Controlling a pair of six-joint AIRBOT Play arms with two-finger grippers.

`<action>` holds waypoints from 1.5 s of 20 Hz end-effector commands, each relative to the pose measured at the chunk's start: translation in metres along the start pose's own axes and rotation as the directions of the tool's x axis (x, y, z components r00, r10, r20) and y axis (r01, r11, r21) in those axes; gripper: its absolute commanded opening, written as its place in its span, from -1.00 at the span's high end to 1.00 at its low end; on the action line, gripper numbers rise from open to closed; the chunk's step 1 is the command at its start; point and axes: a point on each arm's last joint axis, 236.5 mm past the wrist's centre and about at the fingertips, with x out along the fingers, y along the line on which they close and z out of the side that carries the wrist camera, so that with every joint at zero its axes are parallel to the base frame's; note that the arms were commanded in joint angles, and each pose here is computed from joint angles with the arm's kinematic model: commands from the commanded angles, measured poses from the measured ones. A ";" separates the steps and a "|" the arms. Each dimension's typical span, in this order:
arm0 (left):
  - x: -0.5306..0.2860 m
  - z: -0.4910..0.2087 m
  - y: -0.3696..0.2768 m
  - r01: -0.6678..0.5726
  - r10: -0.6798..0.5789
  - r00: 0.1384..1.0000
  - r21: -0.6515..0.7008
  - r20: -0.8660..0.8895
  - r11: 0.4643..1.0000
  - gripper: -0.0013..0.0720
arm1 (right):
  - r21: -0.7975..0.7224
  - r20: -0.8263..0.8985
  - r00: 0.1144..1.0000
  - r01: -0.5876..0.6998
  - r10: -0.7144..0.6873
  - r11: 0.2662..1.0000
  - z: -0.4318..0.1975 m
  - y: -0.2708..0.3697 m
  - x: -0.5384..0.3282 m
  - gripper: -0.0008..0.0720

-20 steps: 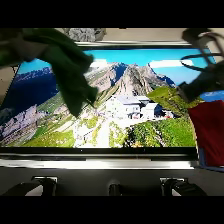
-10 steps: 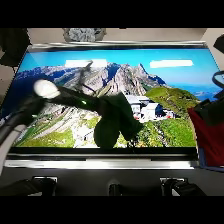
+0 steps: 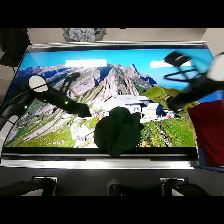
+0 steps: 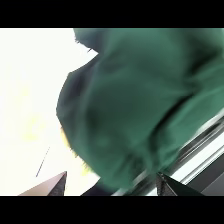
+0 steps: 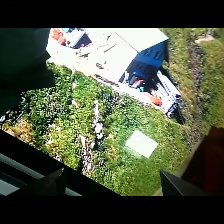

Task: Fold the shirts.

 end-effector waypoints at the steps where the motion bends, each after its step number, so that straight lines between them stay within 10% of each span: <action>1: 0.017 -0.051 0.032 -0.025 0.010 0.990 -0.108 -0.138 0.994 -0.81 | -0.076 -0.109 0.984 -0.152 0.143 0.986 0.011 0.022 0.092 -0.75; 5: 0.085 -0.080 -0.006 0.149 -0.178 0.975 -0.208 -0.131 0.967 -0.81 | -0.139 -0.116 0.875 -0.483 0.470 0.864 0.026 0.095 0.121 -0.74; 11: 0.142 -0.099 -0.017 0.132 -0.164 0.978 -0.226 -0.131 0.965 -0.63 | -0.097 -0.230 0.808 -0.573 0.542 0.814 -0.020 0.125 0.145 -0.93; 15: 0.158 -0.080 -0.019 0.144 -0.164 0.985 -0.258 -0.056 0.955 0.83 | -0.029 -0.166 0.746 -0.657 0.645 0.753 -0.019 0.160 0.158 -0.96; 25: 0.154 -0.082 -0.021 0.147 -0.168 0.984 -0.253 -0.065 0.956 0.88 | 0.132 -0.049 0.713 -0.690 0.700 0.712 -0.032 0.199 0.204 -0.95; 29: 0.154 -0.082 -0.021 0.147 -0.168 0.984 -0.252 -0.064 0.956 0.88 | 0.201 0.050 0.662 -0.740 0.748 0.642 -0.009 0.211 0.193 -0.16; 30: 0.154 -0.082 -0.021 0.147 -0.168 0.984 -0.252 -0.064 0.957 0.88 | 0.210 0.062 0.648 -0.752 0.759 0.625 -0.006 0.214 0.190 0.81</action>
